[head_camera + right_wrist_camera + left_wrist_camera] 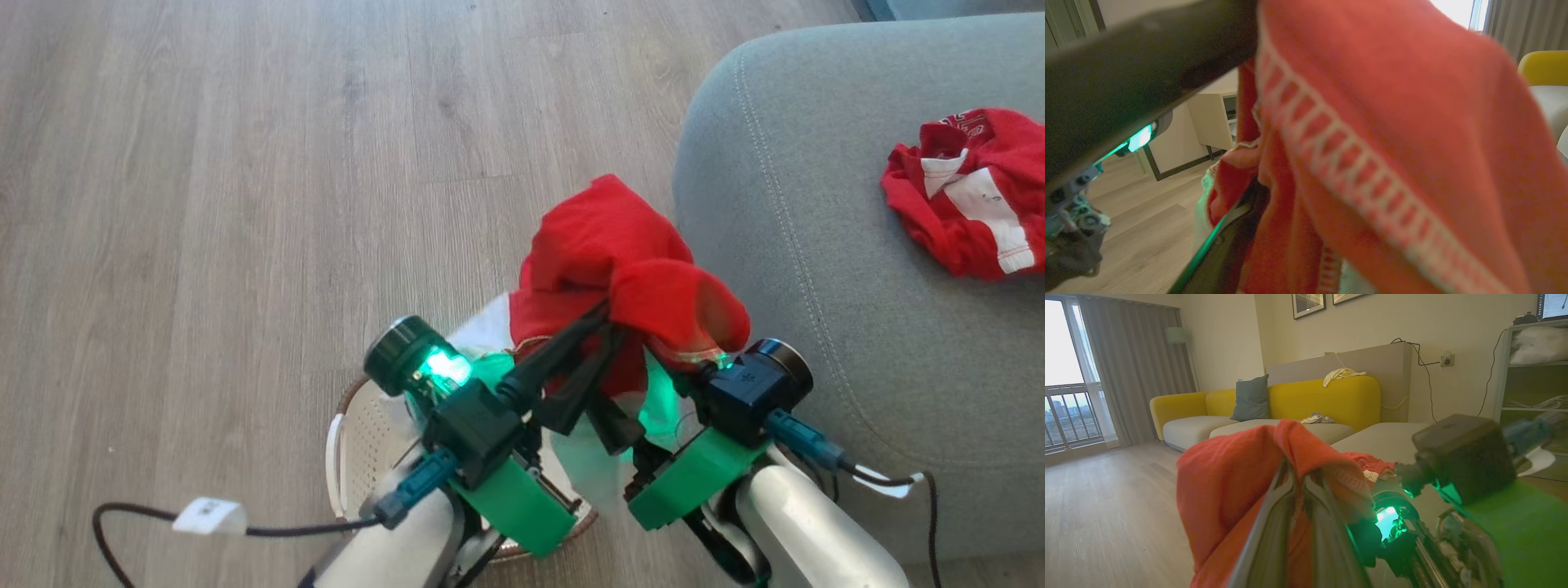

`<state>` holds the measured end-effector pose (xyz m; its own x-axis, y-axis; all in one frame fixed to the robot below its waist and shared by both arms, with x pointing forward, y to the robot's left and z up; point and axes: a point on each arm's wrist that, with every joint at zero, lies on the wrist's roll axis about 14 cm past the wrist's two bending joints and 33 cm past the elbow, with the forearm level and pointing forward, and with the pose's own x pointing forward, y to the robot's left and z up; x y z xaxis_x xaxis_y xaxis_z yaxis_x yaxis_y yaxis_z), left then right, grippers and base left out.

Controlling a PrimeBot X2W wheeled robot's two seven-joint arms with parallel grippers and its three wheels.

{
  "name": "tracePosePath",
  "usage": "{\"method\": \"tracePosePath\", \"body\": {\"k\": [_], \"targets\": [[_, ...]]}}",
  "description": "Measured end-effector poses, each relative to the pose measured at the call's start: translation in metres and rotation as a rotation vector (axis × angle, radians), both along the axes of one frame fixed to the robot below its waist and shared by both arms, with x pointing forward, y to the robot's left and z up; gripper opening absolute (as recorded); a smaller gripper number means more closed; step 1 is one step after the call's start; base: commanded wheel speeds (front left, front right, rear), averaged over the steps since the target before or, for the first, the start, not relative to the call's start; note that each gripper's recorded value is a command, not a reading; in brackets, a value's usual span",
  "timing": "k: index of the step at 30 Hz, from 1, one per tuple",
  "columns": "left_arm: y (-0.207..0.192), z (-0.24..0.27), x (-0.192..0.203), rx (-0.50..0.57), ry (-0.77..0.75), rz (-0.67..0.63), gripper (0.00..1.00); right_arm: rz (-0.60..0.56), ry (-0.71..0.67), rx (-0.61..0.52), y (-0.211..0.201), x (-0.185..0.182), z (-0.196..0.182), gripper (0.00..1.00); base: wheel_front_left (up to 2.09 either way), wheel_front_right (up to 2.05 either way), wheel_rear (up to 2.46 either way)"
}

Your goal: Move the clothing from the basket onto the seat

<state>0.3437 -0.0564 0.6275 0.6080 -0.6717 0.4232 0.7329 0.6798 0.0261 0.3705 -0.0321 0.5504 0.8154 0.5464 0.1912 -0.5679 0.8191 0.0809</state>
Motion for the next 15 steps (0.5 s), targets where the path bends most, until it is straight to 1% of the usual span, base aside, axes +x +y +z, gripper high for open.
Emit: {"method": "tracePosePath", "body": {"k": [5,6,7,10,15], "targets": [[-0.005,-0.005,-0.005,0.017,0.009,-0.019,0.00,-0.029,-0.009,0.000,-0.002,0.008,0.003,1.00,0.00,0.00,0.00],[-0.005,-0.006,-0.005,0.019,0.011,-0.017,0.00,-0.032,-0.008,-0.001,-0.002,0.009,0.003,0.38,0.00,0.00,0.00],[-0.005,-0.007,-0.005,0.021,0.012,-0.015,0.00,-0.036,-0.005,0.001,-0.003,0.009,0.002,0.00,0.00,0.00,0.00],[-0.003,-0.007,-0.004,0.024,0.013,-0.007,0.00,-0.047,-0.009,0.018,-0.003,0.011,0.006,0.00,0.00,0.00,0.00],[0.006,-0.007,0.002,0.015,0.022,0.031,0.00,-0.098,-0.018,0.040,-0.017,0.017,0.012,0.00,0.00,0.00,0.00]]}}
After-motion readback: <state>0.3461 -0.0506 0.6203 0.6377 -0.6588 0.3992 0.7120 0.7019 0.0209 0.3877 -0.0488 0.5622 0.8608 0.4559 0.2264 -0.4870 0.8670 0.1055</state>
